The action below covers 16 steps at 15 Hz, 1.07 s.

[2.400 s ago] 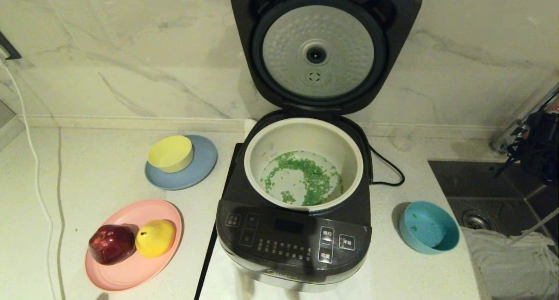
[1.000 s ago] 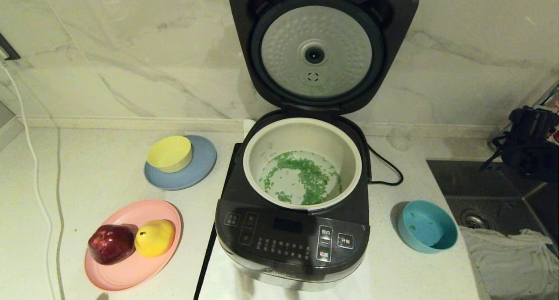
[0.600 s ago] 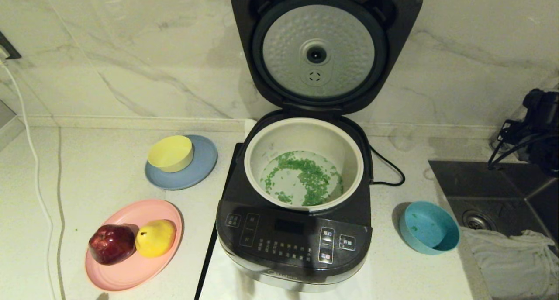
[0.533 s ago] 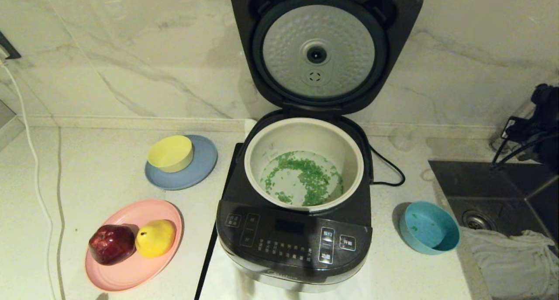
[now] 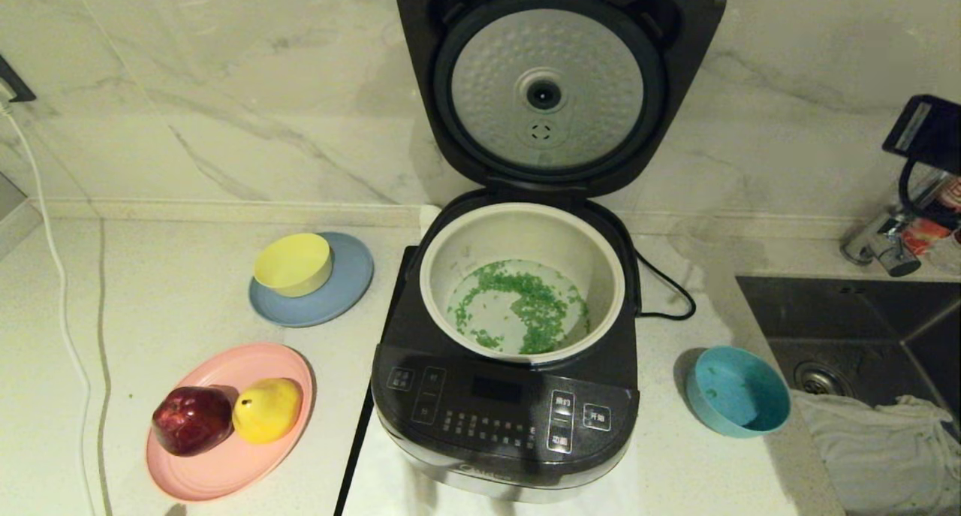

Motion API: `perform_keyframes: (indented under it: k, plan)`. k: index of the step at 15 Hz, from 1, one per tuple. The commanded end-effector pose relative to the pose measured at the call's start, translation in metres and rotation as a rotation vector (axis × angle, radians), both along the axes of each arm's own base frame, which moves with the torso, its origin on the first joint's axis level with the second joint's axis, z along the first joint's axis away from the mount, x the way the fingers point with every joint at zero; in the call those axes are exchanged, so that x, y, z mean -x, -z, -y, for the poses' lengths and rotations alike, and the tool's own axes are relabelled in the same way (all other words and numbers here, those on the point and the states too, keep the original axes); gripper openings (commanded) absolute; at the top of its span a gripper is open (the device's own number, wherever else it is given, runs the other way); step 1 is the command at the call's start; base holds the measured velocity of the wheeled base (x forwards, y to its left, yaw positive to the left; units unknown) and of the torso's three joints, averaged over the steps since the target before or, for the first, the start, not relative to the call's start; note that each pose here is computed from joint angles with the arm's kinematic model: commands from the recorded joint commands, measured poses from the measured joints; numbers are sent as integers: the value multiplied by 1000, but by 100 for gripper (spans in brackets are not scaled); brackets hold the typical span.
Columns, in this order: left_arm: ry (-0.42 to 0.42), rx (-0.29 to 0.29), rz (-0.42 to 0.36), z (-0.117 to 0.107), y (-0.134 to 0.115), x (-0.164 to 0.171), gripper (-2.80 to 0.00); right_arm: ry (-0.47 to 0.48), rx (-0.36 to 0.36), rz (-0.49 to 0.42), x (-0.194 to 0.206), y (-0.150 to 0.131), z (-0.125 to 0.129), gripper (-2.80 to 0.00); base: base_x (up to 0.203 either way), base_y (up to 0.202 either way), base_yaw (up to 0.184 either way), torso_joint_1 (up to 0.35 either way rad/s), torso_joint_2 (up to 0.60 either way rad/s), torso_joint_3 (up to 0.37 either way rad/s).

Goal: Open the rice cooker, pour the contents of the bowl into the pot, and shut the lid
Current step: Close the rice cooker

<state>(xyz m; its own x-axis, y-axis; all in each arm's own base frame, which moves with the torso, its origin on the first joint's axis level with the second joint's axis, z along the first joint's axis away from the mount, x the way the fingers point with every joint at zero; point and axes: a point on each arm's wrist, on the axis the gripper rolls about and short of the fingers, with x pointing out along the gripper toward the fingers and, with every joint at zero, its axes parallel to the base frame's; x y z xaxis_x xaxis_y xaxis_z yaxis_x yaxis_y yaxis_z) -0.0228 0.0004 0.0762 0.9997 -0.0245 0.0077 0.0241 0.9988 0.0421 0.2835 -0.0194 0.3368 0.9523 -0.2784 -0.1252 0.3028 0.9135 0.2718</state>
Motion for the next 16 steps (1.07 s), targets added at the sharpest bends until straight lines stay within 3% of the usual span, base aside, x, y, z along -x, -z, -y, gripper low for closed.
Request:
perform_keyframes:
  k: [1,3,7,9,13,16]
  plan:
    - [0,-1,-8,0,3,-1,-280,-200,-81,-2,11,-30,-15,-280,0,0,0,0,0,0]
    - [0,-1,-8,0,3,-1,-280,-387,-174,-10,2,-35,-20,-280,0,0,0,0,0,0]
    - [0,1,-8,0,3,-1,-280,-556,-307,-8,-17,-37,-19,-280,0,0,0,0,0,0]
    - [0,0,-8,0,3,-1,-280,-640,-335,25,-30,-33,-16,-280,0,0,0,0,0,0]
    - [0,-1,-8,0,3,-1,-280,-693,-369,175,-66,-16,-13,-280,0,0,0,0,0,0]
    - [0,-1,-8,0,3,-1,-280,-752,-402,159,-81,-4,-19,-280,0,0,0,0,0,0]
